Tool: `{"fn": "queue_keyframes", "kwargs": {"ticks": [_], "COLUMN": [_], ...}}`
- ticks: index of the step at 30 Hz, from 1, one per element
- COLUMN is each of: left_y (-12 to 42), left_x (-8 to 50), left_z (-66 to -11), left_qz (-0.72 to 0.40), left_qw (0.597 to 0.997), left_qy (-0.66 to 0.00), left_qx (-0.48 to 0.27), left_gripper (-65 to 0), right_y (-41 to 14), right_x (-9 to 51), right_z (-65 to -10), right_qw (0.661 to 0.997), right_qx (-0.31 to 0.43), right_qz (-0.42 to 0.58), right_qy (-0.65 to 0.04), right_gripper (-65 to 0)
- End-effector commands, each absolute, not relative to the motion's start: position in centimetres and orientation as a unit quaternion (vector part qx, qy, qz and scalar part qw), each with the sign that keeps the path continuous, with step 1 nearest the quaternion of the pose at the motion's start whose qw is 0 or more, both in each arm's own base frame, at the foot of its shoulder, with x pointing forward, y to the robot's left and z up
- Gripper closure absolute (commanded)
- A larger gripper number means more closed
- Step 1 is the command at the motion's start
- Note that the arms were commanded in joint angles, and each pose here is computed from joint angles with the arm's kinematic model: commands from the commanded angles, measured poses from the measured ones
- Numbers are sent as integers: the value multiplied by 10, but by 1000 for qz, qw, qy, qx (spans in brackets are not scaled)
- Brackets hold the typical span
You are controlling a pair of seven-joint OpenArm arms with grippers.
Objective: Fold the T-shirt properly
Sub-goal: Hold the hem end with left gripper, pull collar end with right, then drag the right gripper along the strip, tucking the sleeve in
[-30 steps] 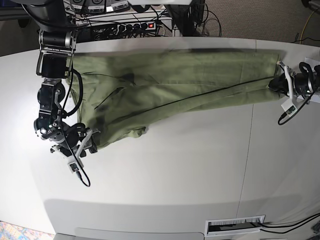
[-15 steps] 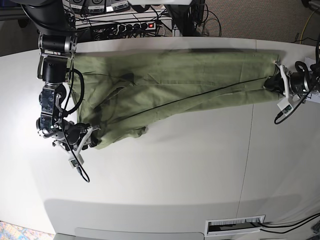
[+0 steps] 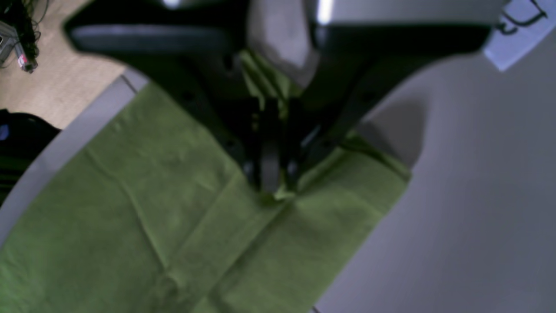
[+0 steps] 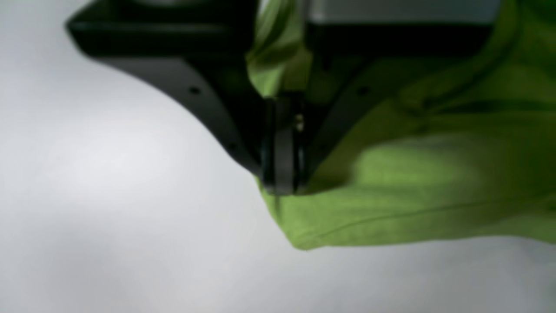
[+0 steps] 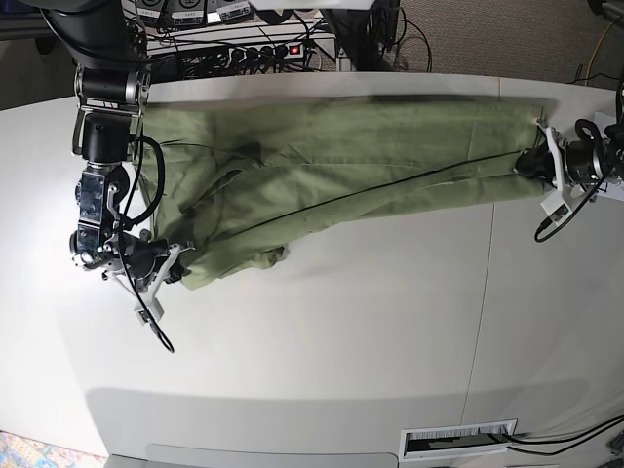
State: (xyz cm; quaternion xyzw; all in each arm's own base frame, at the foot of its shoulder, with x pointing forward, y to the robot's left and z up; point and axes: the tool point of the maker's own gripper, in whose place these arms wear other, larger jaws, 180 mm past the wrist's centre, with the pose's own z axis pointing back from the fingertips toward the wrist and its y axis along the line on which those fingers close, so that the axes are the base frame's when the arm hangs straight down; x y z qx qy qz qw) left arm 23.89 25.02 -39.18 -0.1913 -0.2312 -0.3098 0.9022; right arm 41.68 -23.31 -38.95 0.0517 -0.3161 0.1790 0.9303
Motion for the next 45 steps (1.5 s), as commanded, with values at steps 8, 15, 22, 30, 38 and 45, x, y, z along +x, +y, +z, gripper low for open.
{"fn": "queue_keyframes", "kwargs": {"ticks": [8,15,22,30,38,45], "left_y": [257,257,257,256,256,256], "left_x": [249,249,250,250,250,250], "left_z": [-380,-380,-379,-379,-379,-379], "left_qz": [-313,-313,-313,-313,-313,-313], "left_qw": [899,899,898,898,898,898], "left_qy": [-247,-246,-249,-251,-251,-251], "left_qx": [-181,-181,-182,-182,-183,-183], "left_gripper": [0,0,0,0,0,0], "right_y": [-224,-226,-222,-191,-196,-202], "right_x": [434,413,424,450,456,438], "right_z": [-324,-302,-295,-335,-370,-386], "right_qw": [907,897,878,872,901,924], "right_qx": [55,64,66,48,49,45], "right_qz": [197,219,219,248,242,239], "right_qy": [-367,-377,-421,-420,-356,-295], "right_gripper": [0,0,-284,-314,-313,-46]}}
